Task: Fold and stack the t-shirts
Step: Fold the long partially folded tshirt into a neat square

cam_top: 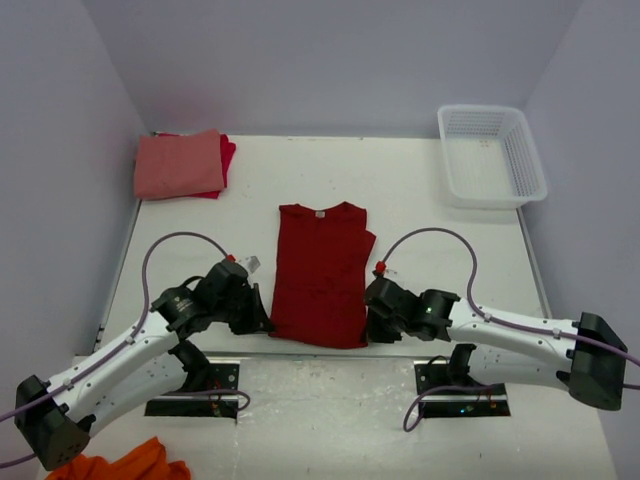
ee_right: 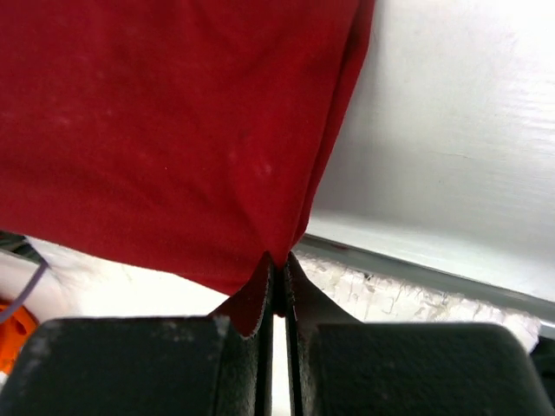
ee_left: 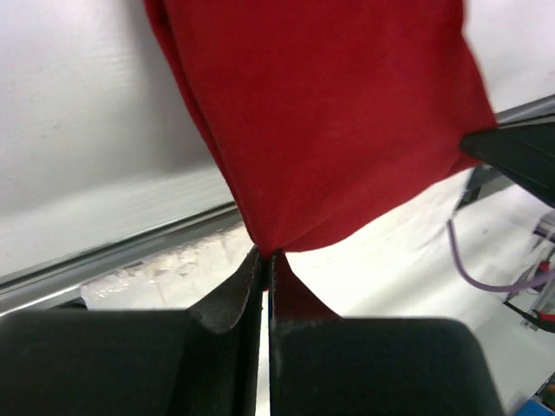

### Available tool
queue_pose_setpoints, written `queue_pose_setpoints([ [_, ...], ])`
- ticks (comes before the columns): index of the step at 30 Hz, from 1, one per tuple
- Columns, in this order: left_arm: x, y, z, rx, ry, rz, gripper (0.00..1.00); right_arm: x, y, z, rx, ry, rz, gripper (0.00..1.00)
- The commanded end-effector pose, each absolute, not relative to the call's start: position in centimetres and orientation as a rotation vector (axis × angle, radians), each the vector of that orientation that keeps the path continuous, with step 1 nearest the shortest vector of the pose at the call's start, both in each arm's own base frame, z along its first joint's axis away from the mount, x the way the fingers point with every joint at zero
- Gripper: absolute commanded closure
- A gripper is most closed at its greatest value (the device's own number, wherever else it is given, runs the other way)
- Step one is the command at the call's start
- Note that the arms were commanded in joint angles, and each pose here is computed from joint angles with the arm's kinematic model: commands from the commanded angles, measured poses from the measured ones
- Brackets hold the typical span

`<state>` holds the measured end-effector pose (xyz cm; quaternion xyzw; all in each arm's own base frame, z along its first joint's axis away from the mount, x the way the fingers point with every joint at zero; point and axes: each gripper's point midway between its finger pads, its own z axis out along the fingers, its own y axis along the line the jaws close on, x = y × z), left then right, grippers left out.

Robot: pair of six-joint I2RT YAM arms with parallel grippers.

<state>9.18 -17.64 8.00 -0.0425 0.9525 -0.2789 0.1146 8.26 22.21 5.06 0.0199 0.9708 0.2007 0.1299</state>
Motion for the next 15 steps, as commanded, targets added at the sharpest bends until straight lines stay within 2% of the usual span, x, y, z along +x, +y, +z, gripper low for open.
queue_pose_setpoints([
  [1, 10.0, -17.7, 11.4, -0.118, 2.748, -0.811, 1.0, 9.5, 19.8, 6.7, 0.058, 2.766, 0.399, 1.0],
  [5, 12.9, -19.0, 16.1, -0.051, 2.631, -0.813, 1.0, 11.9, 20.9, 10.0, 0.005, 2.691, 0.373, 1.0],
  [7, 14.8, -19.5, 16.7, -0.036, 2.631, -0.739, 1.0, 13.4, 21.0, 11.2, -0.035, 2.666, 0.342, 1.0],
  [11, 20.1, -21.9, 20.9, 0.044, 2.514, -0.692, 1.0, 19.8, 21.1, 16.4, 0.004, 2.552, 0.343, 1.0],
  [15, 26.0, -22.5, 20.5, 0.032, 2.512, -0.642, 1.0, 24.6, 21.2, 18.9, -0.03, 2.523, 0.328, 1.0],
])
